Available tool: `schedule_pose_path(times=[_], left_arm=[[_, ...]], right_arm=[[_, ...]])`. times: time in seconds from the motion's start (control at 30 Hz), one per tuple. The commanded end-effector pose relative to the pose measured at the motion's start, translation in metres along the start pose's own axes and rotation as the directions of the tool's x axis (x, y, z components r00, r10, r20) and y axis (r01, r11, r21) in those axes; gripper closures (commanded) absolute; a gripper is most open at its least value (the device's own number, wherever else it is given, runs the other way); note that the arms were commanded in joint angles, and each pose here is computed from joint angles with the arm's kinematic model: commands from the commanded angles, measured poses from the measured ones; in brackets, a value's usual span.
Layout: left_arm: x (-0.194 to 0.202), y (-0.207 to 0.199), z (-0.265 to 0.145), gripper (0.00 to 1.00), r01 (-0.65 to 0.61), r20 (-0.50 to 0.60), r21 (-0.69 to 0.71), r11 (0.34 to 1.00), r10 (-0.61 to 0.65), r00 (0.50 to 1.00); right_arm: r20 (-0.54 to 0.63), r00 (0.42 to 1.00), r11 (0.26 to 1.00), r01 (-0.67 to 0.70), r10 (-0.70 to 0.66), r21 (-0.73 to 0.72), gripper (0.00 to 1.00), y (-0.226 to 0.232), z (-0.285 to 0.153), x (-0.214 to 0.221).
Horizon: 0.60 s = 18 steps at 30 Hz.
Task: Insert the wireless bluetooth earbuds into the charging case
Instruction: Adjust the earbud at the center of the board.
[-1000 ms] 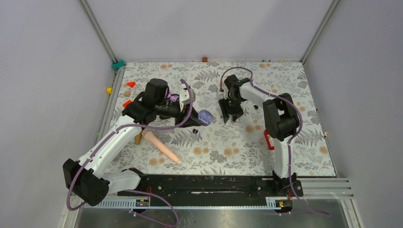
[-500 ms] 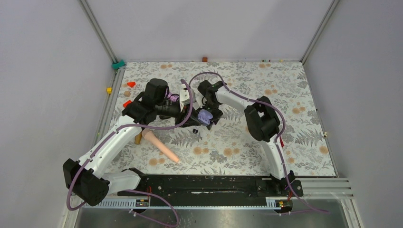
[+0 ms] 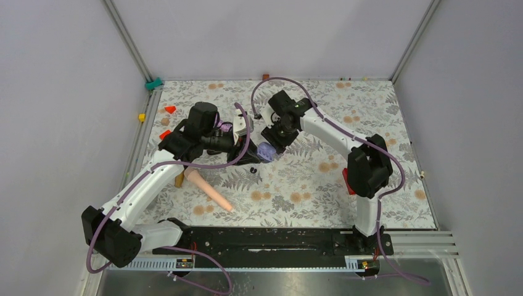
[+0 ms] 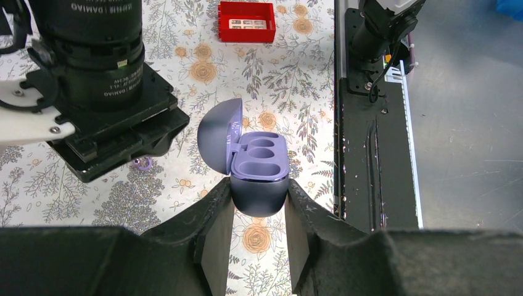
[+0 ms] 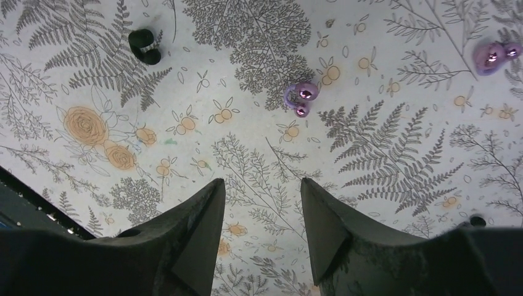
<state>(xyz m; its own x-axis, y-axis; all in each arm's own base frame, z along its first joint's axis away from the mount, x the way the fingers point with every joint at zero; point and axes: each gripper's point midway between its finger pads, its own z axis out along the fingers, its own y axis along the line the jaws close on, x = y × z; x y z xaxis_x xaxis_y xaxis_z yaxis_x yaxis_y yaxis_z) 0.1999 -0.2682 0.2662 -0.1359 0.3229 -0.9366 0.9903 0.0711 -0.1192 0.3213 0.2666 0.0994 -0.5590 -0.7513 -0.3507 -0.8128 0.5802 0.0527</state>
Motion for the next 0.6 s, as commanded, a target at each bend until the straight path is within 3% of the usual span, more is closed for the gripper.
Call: schedule_pose_path(times=[0.0, 0.17, 0.57], left_arm=[[-0.023, -0.001, -0.005, 1.00, -0.080, 0.045, -0.014, 0.997, 0.081, 0.996], [-0.023, 0.000, -0.005, 1.00, -0.081, 0.044, -0.014, 0.997, 0.081, 0.996], [-0.022, 0.001, -0.004, 1.00, -0.076, 0.041, -0.018, 0.997, 0.077, 0.996]], right_arm=[[0.042, 0.998, 0.997, -0.050, 0.047, 0.058, 0.45, -0.012, -0.003, -0.001], [-0.024, 0.998, 0.998, -0.055, 0.055, -0.002, 0.50, -0.007, 0.022, 0.013], [-0.047, 0.995, 0.979, 0.095, -0.087, 0.183, 0.52, -0.008, 0.055, -0.001]])
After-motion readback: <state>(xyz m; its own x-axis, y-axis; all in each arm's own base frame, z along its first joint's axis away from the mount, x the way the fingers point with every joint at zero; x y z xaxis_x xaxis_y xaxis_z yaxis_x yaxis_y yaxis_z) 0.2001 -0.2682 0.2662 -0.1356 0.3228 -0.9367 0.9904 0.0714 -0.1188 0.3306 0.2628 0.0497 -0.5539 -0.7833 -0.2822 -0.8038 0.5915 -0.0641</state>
